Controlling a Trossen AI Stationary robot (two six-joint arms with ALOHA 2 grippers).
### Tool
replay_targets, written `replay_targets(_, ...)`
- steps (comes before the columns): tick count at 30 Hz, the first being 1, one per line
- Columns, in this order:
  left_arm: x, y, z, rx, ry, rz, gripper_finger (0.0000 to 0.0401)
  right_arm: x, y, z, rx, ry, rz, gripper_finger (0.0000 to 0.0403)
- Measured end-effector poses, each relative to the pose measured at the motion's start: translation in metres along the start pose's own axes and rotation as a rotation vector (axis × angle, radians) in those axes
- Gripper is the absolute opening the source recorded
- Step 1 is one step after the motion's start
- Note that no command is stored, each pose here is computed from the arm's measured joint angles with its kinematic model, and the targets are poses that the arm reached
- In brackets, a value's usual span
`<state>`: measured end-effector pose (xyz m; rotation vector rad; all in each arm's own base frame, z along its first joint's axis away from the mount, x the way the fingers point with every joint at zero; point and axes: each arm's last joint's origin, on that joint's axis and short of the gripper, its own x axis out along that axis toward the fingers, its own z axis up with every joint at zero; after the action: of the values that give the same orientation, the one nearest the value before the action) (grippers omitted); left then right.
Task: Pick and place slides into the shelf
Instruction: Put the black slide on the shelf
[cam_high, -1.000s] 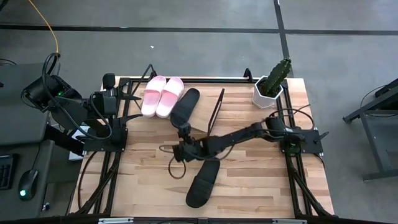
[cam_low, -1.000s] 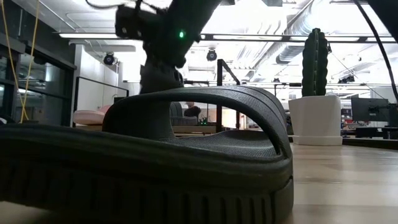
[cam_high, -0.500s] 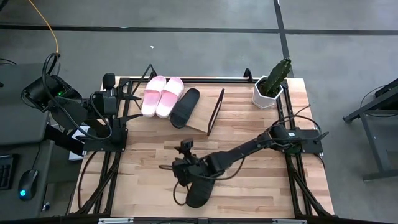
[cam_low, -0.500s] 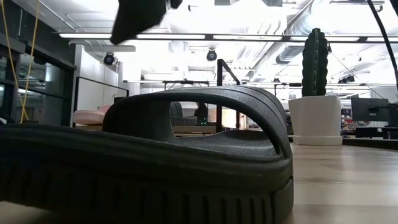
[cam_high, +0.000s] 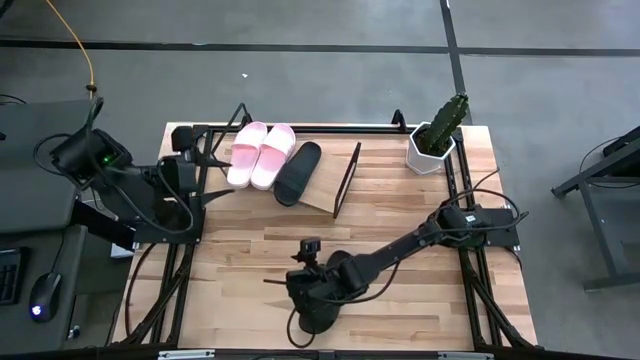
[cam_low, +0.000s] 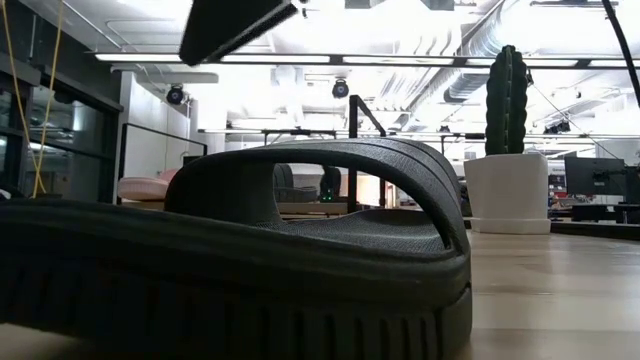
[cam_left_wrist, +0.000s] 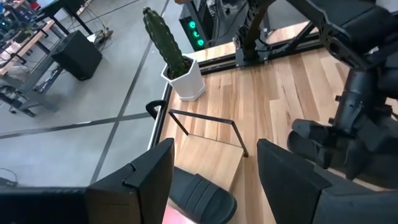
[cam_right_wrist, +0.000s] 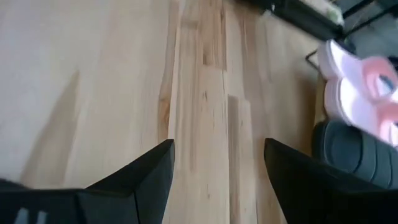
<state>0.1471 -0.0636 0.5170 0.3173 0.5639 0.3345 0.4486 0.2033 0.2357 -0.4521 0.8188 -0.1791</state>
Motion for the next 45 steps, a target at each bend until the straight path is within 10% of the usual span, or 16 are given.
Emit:
replay_targets(20,0.028,-0.030,-0.006,0.050,0.051,-0.001,0.0211,-0.051,0.003,-0.001,0.253,0.086,0.270,0.0238)
replay_targets(45,0.055,-0.058,-0.023,0.063,0.130,0.021,0.0211,-0.074,0.028,-0.018,0.376,0.191,0.205,0.0238)
